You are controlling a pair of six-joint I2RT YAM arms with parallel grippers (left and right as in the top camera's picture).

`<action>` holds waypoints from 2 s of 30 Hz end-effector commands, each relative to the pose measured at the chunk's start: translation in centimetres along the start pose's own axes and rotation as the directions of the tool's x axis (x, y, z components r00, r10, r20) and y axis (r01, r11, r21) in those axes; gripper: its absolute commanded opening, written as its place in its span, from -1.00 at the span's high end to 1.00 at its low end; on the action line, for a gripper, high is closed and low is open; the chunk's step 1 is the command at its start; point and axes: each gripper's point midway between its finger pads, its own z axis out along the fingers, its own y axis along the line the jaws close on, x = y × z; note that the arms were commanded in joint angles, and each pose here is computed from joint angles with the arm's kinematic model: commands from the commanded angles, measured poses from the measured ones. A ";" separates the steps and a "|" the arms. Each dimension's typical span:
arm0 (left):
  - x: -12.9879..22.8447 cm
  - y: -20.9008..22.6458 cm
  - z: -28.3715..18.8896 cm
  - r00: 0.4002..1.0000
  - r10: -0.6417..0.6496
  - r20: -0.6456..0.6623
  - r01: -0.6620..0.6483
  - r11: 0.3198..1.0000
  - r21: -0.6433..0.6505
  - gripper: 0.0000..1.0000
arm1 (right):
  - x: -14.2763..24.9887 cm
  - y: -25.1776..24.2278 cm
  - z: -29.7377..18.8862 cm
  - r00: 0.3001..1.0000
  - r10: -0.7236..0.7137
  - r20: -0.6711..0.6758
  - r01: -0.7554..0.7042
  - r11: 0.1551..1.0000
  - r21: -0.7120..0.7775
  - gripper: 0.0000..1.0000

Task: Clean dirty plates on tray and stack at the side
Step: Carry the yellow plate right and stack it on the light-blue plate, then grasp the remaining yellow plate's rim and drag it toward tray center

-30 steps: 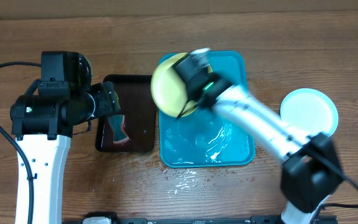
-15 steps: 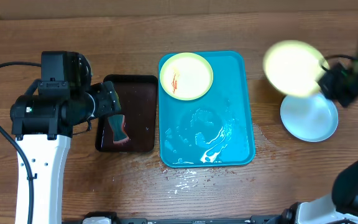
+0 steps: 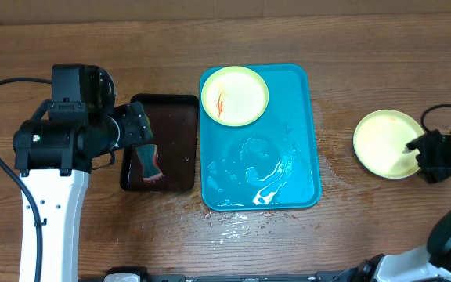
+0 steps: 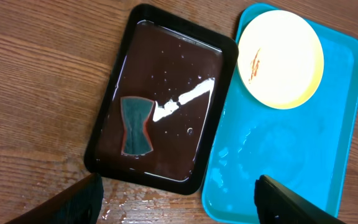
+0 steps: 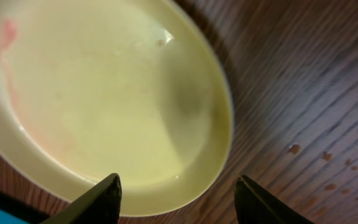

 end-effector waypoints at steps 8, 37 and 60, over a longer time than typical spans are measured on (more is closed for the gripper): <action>-0.6 -0.2 -1.0 0.999 0.024 0.041 -0.025 1.000 0.006 -0.59 | 9.8 17.7 -9.9 0.671 -0.647 0.362 0.732 0.655 -0.188 -0.15; -0.6 -0.2 -1.0 0.999 0.025 0.040 -0.025 1.000 0.007 -0.60 | 17.7 31.2 12.2 0.356 -0.897 0.264 0.930 0.368 -0.004 0.93; -0.3 -0.1 -1.0 0.999 0.025 0.030 -0.025 1.000 0.003 -0.61 | 24.4 19.2 5.0 0.554 -0.830 -0.063 0.828 0.557 -0.058 0.92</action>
